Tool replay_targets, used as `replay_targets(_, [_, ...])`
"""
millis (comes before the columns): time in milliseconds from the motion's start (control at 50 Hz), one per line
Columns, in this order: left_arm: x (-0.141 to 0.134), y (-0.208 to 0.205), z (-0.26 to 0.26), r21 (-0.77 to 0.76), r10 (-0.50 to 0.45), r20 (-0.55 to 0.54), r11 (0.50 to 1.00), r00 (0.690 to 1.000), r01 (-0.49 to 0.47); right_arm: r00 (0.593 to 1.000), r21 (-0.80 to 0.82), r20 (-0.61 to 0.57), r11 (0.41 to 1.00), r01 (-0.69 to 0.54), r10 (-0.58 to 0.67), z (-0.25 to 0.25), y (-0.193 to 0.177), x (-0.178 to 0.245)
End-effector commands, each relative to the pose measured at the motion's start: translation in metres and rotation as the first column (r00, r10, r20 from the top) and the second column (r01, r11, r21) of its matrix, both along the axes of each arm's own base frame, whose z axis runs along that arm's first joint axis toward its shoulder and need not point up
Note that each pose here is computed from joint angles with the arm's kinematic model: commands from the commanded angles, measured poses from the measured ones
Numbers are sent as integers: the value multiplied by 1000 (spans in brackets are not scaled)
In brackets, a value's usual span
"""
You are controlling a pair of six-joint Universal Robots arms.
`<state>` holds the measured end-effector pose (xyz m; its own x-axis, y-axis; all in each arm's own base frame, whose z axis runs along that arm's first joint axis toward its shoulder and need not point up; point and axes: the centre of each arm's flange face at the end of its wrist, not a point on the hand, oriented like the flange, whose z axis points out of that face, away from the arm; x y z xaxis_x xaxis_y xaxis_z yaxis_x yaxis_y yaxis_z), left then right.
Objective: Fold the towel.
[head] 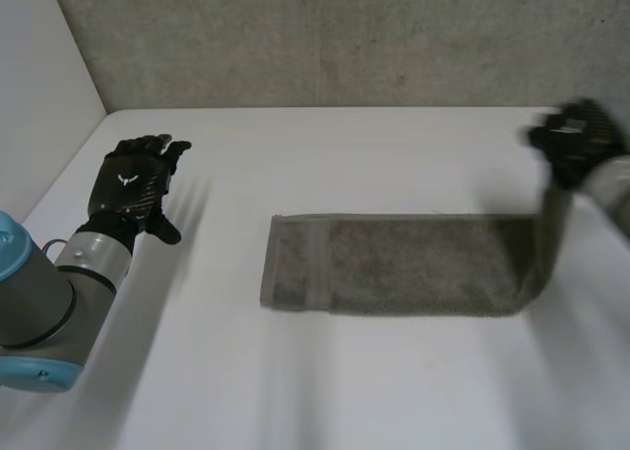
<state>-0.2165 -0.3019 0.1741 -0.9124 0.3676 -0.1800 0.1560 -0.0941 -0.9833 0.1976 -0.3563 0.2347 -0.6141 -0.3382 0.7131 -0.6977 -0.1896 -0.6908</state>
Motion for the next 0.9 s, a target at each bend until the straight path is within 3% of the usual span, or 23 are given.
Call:
replay_targets(20, [0, 1, -1, 3, -1, 1, 1000, 1000, 1, 910, -2, -22, 910, -414, 414, -31, 89, 145])
replay_targets(160, [-2, 3, -2, 6, -9, 2, 1000, 1000, 9, 784, 89, -112, 792, -603, 610, -103, 157, 203])
replay_targets(300, [-5, 4, -1, 4, -18, 1, 1000, 1000, 18, 747, 100, -118, 756, -647, 654, -120, 176, 211])
replay_targets(440, [-18, 6, 7, -27, -61, -5, 998, 998, 61, 793, 64, -88, 798, -599, 603, -95, 168, 203])
replay_targets(500, [-36, 12, 14, -55, -112, -13, 992, 994, 111, 861, 39, 25, 860, -508, 507, -57, 150, 169])
replay_targets(600, [-63, 22, 21, -87, -188, -19, 979, 982, 186, 902, 78, 154, 905, -418, 403, -43, 135, 137])
replay_targets(640, [-85, 29, 20, -97, -246, -20, 965, 969, 243, 927, 163, 257, 933, -320, 273, -46, 120, 105])
replay_targets(760, [-121, 42, -2, -59, -337, -9, 940, 942, 335, 952, 316, 295, 933, -174, 78, -76, 103, 58])
replay_targets(900, [-147, 51, -48, 22, -356, 16, 935, 935, 355, 960, 375, 280, 919, -121, 12, -95, 97, 35])
